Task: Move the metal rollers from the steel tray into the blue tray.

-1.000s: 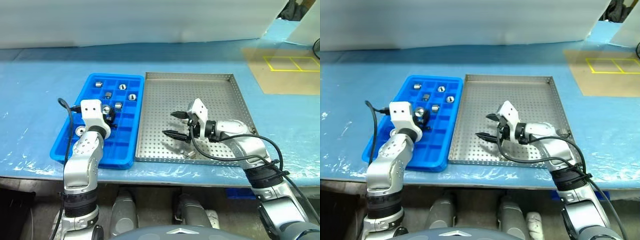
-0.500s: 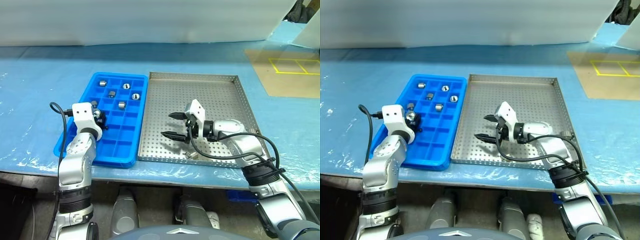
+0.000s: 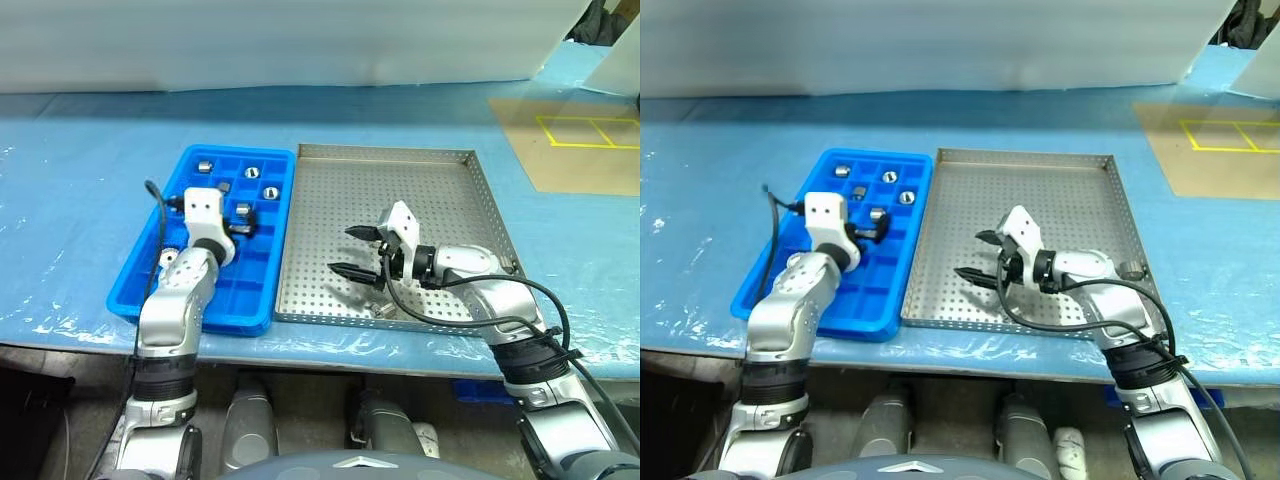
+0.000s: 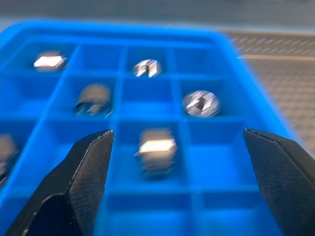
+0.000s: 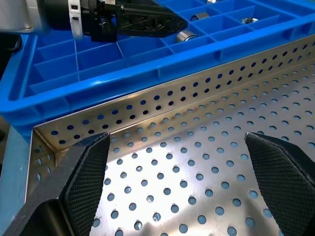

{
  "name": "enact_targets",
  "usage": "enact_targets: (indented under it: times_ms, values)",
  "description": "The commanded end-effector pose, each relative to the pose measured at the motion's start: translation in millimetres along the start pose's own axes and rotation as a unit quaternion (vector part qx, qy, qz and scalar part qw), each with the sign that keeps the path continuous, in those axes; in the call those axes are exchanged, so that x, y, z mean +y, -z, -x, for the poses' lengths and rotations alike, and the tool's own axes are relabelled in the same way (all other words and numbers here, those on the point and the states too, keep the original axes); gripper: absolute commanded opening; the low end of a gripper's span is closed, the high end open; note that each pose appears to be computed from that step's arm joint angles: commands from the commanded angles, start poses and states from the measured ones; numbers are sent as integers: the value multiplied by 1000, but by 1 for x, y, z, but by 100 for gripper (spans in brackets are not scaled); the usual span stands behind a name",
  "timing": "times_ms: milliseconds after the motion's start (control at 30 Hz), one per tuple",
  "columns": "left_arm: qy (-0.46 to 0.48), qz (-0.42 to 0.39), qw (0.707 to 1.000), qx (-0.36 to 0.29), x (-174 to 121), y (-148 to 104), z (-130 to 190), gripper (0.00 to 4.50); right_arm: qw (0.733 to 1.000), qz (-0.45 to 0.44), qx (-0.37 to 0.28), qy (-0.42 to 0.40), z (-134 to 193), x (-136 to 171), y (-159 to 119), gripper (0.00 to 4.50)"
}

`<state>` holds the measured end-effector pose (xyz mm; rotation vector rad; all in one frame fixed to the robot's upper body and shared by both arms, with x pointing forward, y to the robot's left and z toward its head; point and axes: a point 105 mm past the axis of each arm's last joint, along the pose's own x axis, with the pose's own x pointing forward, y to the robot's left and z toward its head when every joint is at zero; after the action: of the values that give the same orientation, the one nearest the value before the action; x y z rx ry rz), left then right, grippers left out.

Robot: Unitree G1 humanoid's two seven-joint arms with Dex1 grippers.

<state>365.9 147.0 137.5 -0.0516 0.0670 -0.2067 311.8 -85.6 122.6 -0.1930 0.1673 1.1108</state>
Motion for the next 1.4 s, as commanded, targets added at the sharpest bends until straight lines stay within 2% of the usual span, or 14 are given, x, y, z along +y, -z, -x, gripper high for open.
enact_targets:
  times_ms: [33, 200, 367, 767, 933, 1367, 1400]
  values:
    - [46, -7, 998, -52, -20, -31, -7, 448, 1000, 11, -21, 17, 11, -1, -13, 450]
    - [141, -29, 988, -57, -55, -38, -19, 448, 999, 8, -21, 48, 20, -3, -12, 450]
    - [270, -56, 961, -24, -94, -24, -34, 448, 996, -2, -25, 90, 33, -3, -12, 450]
    - [412, -89, 906, 51, -139, 8, -51, 448, 987, -20, -8, 162, 58, 3, -3, 450]
    - [435, -108, 892, 62, -151, 18, -52, 448, 984, -22, -3, 179, 64, 6, 0, 450]
    - [411, -161, 893, 89, -150, 42, -65, 448, 978, -24, -1, 207, 72, 9, 1, 450]
    - [410, -154, 894, 89, -151, 43, -65, 431, 978, -24, 0, 207, 73, 10, 2, 450]
